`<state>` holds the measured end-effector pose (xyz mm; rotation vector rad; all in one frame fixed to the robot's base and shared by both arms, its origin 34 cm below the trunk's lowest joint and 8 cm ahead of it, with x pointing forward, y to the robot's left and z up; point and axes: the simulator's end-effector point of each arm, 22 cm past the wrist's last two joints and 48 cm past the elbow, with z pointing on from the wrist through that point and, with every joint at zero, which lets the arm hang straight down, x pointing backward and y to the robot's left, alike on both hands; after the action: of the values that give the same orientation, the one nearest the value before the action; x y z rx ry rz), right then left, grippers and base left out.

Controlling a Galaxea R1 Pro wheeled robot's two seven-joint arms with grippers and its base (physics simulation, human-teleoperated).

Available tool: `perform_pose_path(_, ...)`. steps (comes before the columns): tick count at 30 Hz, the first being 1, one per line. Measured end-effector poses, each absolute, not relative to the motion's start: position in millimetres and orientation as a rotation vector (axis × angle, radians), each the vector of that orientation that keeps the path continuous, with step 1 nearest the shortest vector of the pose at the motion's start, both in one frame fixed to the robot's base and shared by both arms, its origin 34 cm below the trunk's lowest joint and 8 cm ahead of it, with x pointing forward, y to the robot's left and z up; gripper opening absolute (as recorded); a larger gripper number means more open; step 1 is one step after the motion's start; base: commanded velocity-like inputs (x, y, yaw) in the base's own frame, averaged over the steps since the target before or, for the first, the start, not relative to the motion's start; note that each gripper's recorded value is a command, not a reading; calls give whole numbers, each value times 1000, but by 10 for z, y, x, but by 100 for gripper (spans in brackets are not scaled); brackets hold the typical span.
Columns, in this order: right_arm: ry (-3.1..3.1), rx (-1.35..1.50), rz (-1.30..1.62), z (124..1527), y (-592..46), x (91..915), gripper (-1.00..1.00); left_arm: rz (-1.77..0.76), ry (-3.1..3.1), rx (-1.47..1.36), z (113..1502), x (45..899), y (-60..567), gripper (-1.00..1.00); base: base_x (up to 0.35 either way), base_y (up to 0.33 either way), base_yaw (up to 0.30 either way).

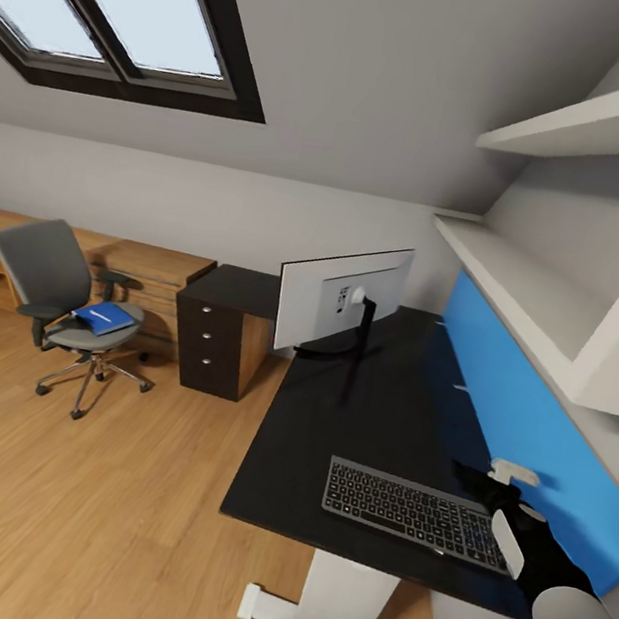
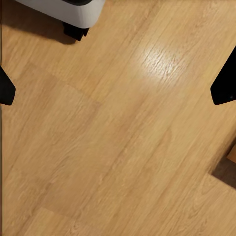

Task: In the bedroom, organize the workspace by keeping the computer under the desk, ensuring the monitor is on the desk, placing the keyboard on the desk next to the monitor, placing the mouse on the desk next to the keyboard, moving the folder from the swivel chair onto the desk next to the mouse, stacking the notebook on top of the folder with the pen on top of the notebook, and positioning the swivel chair next to the desk.

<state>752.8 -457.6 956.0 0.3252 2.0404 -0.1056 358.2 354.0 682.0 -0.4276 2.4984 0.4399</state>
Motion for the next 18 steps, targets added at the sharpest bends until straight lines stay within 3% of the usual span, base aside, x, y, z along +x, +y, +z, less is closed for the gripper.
perform_pose_path(18,2116,511,-145,9393,-4758,7355,100,440,2498,-428,6821,3581,3541,100,8,-17,0)
